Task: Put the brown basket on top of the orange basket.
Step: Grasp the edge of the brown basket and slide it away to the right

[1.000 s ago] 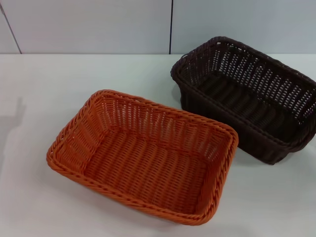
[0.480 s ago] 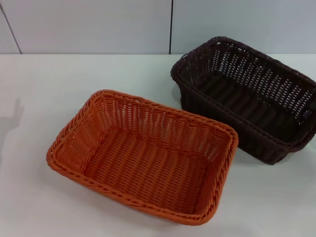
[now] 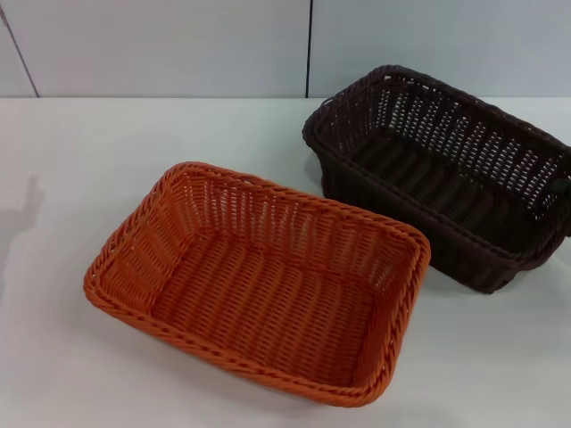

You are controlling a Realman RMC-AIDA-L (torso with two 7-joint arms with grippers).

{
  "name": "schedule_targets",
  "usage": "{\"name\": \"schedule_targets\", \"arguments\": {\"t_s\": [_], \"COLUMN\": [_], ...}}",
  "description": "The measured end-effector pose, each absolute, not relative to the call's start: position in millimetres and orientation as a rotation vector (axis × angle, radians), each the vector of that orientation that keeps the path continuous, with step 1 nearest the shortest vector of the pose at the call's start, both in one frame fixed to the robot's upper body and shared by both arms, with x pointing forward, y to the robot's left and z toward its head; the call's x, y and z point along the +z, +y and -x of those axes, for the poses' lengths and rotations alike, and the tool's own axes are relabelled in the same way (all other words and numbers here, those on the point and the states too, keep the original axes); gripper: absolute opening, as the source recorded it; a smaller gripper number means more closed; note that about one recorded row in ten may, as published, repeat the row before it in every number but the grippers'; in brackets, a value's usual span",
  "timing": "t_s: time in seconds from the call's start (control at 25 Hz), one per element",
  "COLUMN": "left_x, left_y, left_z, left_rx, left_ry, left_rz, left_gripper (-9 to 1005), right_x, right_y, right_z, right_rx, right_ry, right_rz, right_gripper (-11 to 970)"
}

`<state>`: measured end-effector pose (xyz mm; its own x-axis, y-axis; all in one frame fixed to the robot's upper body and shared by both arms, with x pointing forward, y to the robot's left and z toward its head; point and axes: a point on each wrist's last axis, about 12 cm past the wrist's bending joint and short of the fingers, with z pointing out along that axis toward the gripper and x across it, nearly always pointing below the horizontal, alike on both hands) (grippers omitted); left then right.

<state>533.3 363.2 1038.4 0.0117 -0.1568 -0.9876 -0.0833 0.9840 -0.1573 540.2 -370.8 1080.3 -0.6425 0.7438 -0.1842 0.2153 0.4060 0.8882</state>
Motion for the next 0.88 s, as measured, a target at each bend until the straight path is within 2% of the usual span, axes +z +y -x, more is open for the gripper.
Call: {"name": "schedule_targets", "arguments": {"t_s": [0.48, 0.64, 0.88], "left_x": [1039, 1039, 1039], "left_y": [365, 365, 365], "left_z": [-537, -537, -539], "left_rx": [-0.051, -0.049, -0.048], "left_ry": [1.566, 1.568, 1.568], "left_rz": [0.182, 0.181, 0.179], "left_gripper": [765, 765, 765], "right_x": [1080, 1086, 1100], "right_y": [-376, -375, -370], "right_z": [-542, -543, -548], "right_rx": [1.263, 1.279, 1.285], "right_ry": [2.044, 2.02, 2.007], "right_rz": [-0.857, -0.781, -0.689], "right_gripper": [516, 444, 424]}}
